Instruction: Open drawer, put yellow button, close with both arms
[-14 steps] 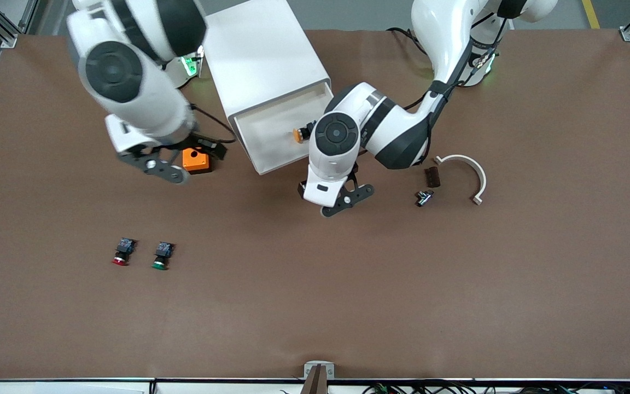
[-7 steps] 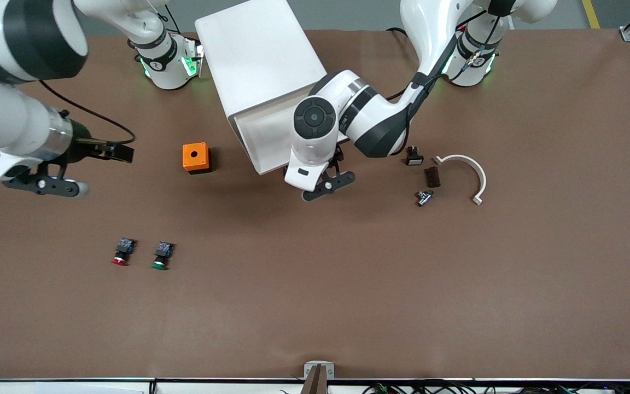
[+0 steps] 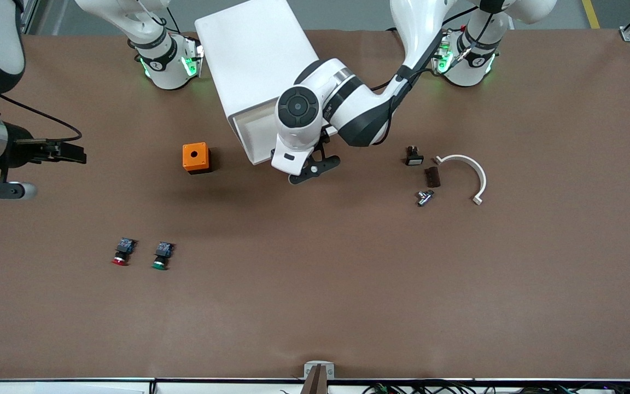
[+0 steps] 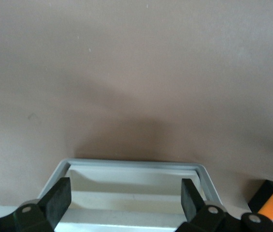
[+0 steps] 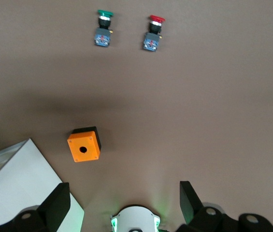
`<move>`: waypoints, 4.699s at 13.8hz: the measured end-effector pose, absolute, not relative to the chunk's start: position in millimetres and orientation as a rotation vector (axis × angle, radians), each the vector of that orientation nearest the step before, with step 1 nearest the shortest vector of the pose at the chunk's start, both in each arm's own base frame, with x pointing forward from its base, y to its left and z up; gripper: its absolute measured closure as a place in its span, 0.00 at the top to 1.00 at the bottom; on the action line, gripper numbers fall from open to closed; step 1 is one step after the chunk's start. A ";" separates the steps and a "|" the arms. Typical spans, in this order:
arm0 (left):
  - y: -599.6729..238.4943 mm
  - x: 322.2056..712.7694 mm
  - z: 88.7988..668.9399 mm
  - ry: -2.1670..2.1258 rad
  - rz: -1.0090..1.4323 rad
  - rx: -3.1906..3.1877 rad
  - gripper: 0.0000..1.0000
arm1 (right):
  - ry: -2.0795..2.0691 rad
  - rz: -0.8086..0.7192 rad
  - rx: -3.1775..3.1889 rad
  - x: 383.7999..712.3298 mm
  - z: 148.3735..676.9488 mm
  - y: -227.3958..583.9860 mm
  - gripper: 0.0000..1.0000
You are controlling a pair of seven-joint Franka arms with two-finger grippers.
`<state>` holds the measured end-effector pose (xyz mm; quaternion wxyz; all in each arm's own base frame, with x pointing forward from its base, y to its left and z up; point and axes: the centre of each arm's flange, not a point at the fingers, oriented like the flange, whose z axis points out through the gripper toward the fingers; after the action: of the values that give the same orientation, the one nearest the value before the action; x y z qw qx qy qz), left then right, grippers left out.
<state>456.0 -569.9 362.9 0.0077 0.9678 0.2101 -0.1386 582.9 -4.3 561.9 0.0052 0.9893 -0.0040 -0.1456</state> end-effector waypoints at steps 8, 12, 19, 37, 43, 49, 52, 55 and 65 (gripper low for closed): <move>-591.6 423.8 357.4 0.779 -0.630 2.940 1.00 | -0.029 -0.482 3.102 580.4 560.6 -21.8 1.00; -594.8 411.4 345.3 0.850 -0.764 2.893 1.00 | -0.024 -0.456 3.106 582.6 561.6 -20.2 1.00; -598.8 397.1 333.5 0.873 -0.881 2.856 1.00 | -0.023 -0.405 3.112 586.6 564.4 -19.9 1.00; -257.3 563.6 549.0 0.478 -0.535 3.064 1.00 | -0.052 -0.316 3.123 564.9 639.7 -29.3 1.00; -112.3 570.8 584.9 0.291 -0.544 3.074 1.00 | -0.048 -0.315 3.126 547.3 650.8 -28.1 1.00; -45.8 557.7 580.7 0.242 -0.458 3.052 1.00 | -0.046 -0.173 3.139 530.7 651.2 -28.8 1.00; -39.1 542.8 564.8 0.238 -0.307 3.061 1.00 | -0.045 -0.106 3.145 510.7 649.6 -29.0 1.00; -35.1 524.1 554.1 0.222 -0.214 3.106 1.00 | -0.045 -0.099 3.147 503.9 649.0 -28.9 1.00; -48.8 523.0 581.1 0.175 -0.018 3.138 1.00 | -0.046 -0.035 3.167 508.4 650.2 -27.8 1.00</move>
<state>523.0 -48.8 581.1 -0.0007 0.9984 0.0557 -0.0057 508.4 -27.8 650.2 -0.0130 0.9997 -0.0145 -0.0111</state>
